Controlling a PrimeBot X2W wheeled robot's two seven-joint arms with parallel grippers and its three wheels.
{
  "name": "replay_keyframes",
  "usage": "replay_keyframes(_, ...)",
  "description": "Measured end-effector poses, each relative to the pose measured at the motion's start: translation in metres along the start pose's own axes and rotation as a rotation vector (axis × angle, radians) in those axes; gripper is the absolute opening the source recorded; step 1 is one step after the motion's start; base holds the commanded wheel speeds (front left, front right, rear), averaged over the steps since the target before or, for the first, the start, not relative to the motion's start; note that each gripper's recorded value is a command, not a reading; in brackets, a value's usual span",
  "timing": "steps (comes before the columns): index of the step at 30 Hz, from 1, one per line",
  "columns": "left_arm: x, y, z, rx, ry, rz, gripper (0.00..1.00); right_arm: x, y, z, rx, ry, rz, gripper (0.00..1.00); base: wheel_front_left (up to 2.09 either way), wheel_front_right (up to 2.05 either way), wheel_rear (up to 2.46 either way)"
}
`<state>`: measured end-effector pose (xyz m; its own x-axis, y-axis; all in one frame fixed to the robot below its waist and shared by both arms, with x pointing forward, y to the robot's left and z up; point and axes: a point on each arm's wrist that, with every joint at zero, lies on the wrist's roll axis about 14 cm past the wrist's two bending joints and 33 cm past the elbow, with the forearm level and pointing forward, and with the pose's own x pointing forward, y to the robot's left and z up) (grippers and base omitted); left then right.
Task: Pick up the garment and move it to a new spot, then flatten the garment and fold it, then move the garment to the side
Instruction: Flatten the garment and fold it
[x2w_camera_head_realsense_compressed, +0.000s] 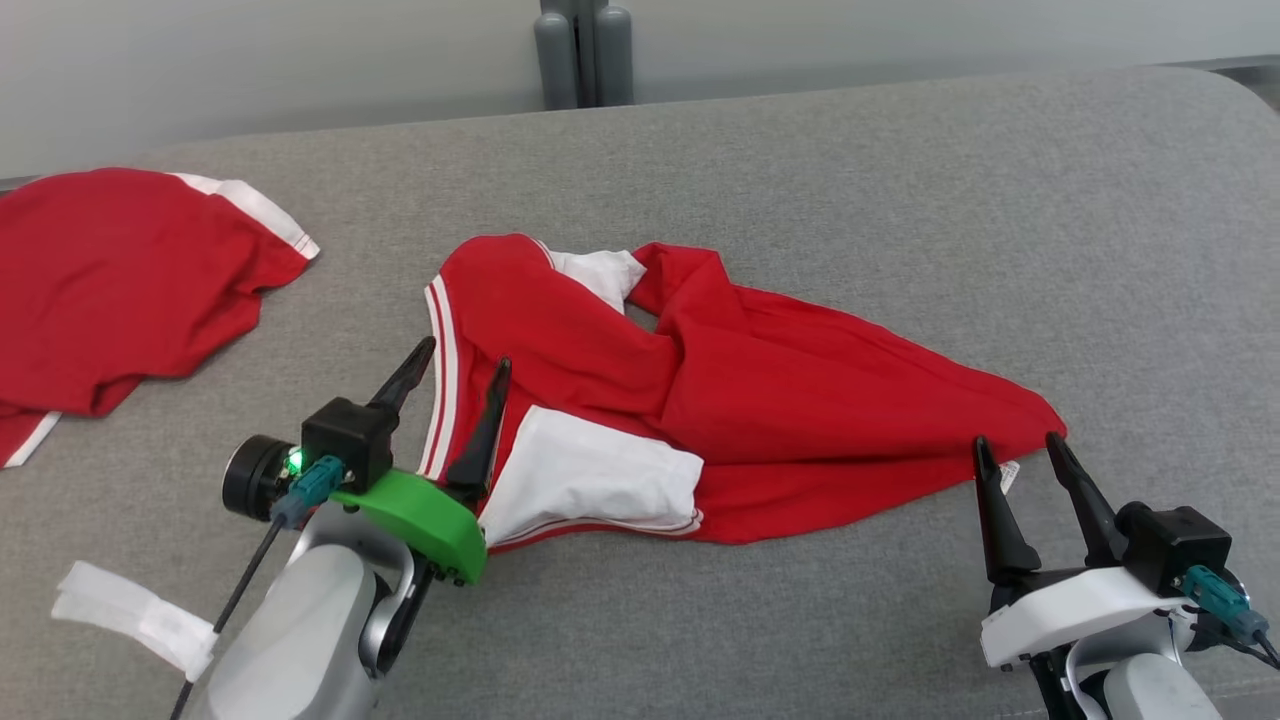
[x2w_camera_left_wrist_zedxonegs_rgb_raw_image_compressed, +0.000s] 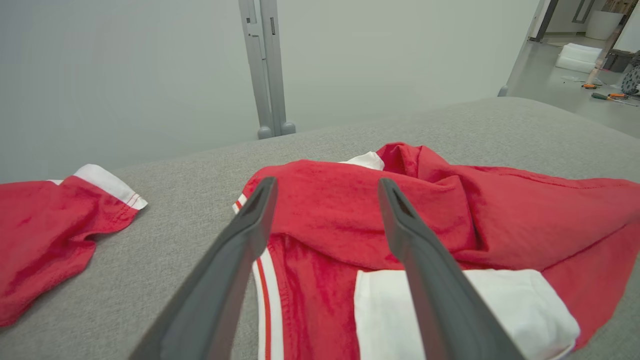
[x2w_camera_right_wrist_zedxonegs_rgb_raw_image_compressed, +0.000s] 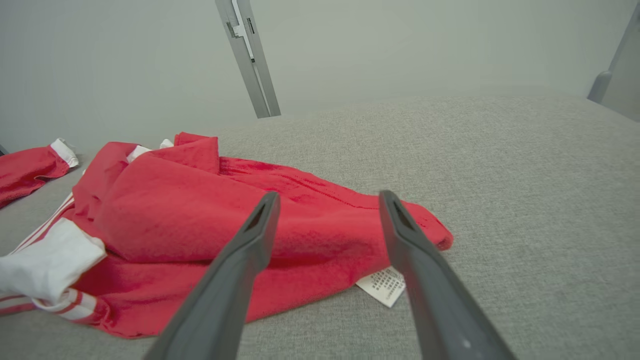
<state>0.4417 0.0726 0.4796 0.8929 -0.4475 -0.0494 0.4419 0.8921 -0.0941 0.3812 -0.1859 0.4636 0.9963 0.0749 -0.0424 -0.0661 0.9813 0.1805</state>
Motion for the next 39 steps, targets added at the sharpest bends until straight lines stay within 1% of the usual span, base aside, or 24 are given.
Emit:
replay_keyframes(4, 0.013, -0.01, -0.017, 0.01, 0.071, -0.053, 1.0, -0.002, -0.008, -0.001, 0.004, 0.002, -0.027, 1.0, 0.0, 0.0, 0.0)
replay_keyframes(10, 0.02, -0.022, -0.057, 0.002, 0.21, -0.102, 1.0, -0.007, -0.02, -0.002, 0.004, 0.009, -0.068, 1.0, 0.0, 0.0, 0.0)
replay_keyframes(14, 0.017, -0.027, -0.082, -0.012, 0.286, -0.114, 1.0, -0.009, -0.027, -0.003, 0.002, 0.013, -0.089, 1.0, 0.0, 0.0, 0.0)
replay_keyframes(19, 0.014, -0.027, -0.097, -0.026, 0.331, -0.11, 1.0, -0.011, -0.031, -0.003, -0.001, 0.015, -0.101, 1.0, 0.0, 0.0, 0.0)
replay_keyframes(20, 0.014, -0.027, -0.098, -0.032, 0.334, -0.107, 0.83, -0.011, -0.031, -0.003, -0.002, 0.014, -0.102, 1.0, 0.0, 0.0, 0.0)
replay_keyframes(21, 0.014, -0.028, -0.1, -0.035, 0.34, -0.106, 0.31, -0.011, -0.031, -0.002, -0.002, 0.013, -0.101, 1.0, 0.0, 0.0, 0.0)
replay_keyframes(22, 0.013, -0.03, -0.101, -0.036, 0.346, -0.108, 0.0, -0.011, -0.031, -0.002, -0.002, 0.012, -0.101, 1.0, 0.0, 0.0, 0.0)
replay_keyframes(25, 0.011, -0.036, -0.102, -0.037, 0.349, -0.121, 0.0, -0.011, -0.032, 0.0, -0.006, 0.006, -0.1, 1.0, 0.0, 0.0, 0.0)
replay_keyframes(33, 0.012, -0.039, -0.076, -0.042, 0.256, -0.125, 0.0, -0.014, -0.028, 0.001, -0.002, -0.001, -0.091, 1.0, 0.0, 0.0, 0.0)
replay_keyframes(39, -0.009, -0.034, -0.057, -0.078, 0.175, -0.101, 0.0, -0.013, -0.018, 0.0, 0.004, 0.001, -0.062, 1.0, 0.0, 0.0, 0.0)
